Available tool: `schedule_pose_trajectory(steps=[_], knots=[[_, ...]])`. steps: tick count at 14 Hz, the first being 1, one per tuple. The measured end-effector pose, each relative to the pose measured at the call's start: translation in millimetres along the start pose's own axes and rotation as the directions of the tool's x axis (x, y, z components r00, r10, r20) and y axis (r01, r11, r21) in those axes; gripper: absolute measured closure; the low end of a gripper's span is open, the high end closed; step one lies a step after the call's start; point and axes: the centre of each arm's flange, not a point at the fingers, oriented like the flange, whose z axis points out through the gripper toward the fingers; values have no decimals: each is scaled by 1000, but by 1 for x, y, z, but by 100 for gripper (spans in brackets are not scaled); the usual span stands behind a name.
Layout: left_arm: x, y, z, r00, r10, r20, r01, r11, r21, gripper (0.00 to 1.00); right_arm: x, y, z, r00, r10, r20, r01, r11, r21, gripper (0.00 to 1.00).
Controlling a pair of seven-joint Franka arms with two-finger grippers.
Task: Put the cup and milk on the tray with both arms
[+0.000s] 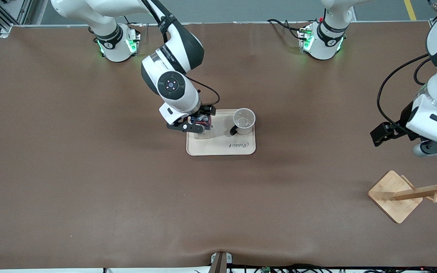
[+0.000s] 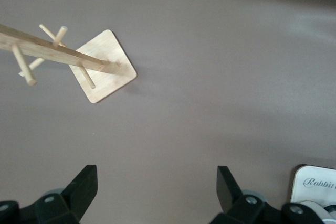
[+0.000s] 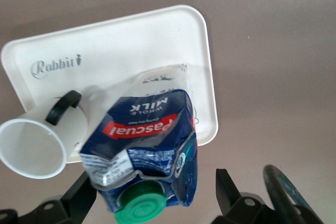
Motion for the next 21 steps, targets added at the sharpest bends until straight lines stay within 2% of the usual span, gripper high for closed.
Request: schedule_pose_trajectory(steps=[2, 3, 6, 9, 11, 12, 13, 15, 16, 17, 19, 21], knots=[[-2, -4, -7, 1000, 7, -7, -7, 1000, 5, 0, 3, -4, -21, 1000, 16, -15, -15, 1000, 18, 0], [-4, -5, -11, 1000, 7, -7, -7, 1000, 10, 0, 5, -2, -34, 1000, 25, -6, -25, 1000, 11, 0], [-16, -16, -32, 1000, 6, -1, -6, 1000, 23, 0, 14, 23, -91, 996, 60, 64, -57, 997, -45, 0], [-30, -29, -53, 1000, 23, 10, -23, 1000, -5, 0, 39, 88, -169, 981, 148, 122, -139, 987, -84, 0], [-41, -44, -61, 999, 33, 17, -32, 999, -37, 0, 60, 144, -210, 971, 200, 128, -191, 979, -78, 0], [-46, -52, -63, 999, 40, 21, -39, 998, -47, 0, 70, 172, -228, 976, 188, 106, -181, 981, -71, 0], [-52, -59, -64, 999, 48, 24, -46, 998, -51, 0, 77, 202, -245, 986, 154, 63, -148, 985, -90, 0], [-63, -64, -65, 998, 52, 31, -50, 997, -50, 0, 77, 244, -274, 996, 81, -22, -83, 982, -169, 0], [-68, -64, -65, 998, 53, 34, -52, 998, -48, 0, 72, 253, -283, 997, 66, -51, -74, 979, -190, 0], [-73, -64, -65, 998, 55, 38, -53, 998, -46, 0, 70, 263, -289, 996, 55, -75, -68, 979, -192, 0], [-82, -64, -64, 997, 56, 45, -54, 998, -44, 0, 74, 295, -295, 997, 7, -80, -21, 983, -181, 0], [-90, -65, -65, 997, 56, 47, -54, 998, -42, 0, 85, 345, -296, 995, -22, -96, 8, 989, -146, 0]])
